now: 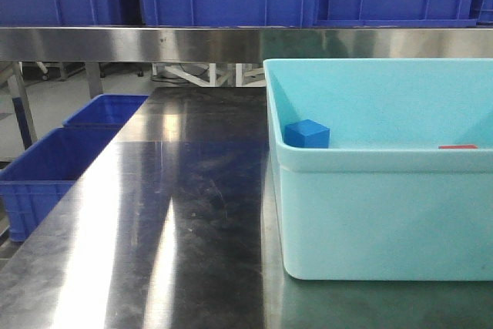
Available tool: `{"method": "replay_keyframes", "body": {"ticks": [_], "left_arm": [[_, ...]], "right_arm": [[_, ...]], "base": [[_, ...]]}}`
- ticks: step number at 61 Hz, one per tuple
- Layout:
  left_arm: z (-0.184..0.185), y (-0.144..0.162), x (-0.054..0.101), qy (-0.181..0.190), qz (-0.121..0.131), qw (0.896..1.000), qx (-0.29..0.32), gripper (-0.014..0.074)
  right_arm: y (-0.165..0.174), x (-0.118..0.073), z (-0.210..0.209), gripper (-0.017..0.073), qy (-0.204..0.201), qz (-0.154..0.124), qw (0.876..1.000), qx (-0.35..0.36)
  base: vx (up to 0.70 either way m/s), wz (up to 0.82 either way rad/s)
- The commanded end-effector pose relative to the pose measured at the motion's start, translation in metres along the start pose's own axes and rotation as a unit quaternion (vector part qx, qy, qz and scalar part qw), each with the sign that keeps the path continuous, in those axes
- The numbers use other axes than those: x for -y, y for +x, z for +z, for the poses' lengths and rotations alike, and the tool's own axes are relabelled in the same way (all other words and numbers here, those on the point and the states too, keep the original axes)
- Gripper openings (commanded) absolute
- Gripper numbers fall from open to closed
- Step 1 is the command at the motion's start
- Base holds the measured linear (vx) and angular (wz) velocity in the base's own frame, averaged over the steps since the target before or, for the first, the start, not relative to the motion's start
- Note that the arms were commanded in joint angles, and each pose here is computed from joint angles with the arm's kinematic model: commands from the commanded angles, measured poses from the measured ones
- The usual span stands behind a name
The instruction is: Pick red cube and place on left shelf
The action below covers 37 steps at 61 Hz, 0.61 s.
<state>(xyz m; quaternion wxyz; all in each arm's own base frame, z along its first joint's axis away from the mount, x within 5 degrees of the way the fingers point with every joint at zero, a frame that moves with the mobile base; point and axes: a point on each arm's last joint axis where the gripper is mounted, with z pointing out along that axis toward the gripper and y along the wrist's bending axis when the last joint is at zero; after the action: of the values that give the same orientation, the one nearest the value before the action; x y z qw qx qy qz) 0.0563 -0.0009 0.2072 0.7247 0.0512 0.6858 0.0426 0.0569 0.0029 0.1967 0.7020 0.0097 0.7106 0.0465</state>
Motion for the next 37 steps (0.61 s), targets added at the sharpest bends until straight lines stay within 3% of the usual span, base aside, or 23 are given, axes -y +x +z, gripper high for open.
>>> {"method": "replay_keyframes", "body": {"ticks": [1, 37], "left_arm": [[0.001, -0.0002, 0.0002, -0.002, -0.002, 1.0, 0.03, 0.0106], [0.001, -0.0002, 0.0002, -0.002, -0.002, 1.0, 0.03, 0.0106]], "right_arm": [[-0.0179, -0.0016, -0.0035, 0.0059, -0.005, -0.011, 0.998, 0.069], [-0.0179, -0.0016, -0.0035, 0.0059, -0.005, -0.011, 0.998, 0.069]], "base": [[0.0, 0.0], [0.0, 0.0]]}}
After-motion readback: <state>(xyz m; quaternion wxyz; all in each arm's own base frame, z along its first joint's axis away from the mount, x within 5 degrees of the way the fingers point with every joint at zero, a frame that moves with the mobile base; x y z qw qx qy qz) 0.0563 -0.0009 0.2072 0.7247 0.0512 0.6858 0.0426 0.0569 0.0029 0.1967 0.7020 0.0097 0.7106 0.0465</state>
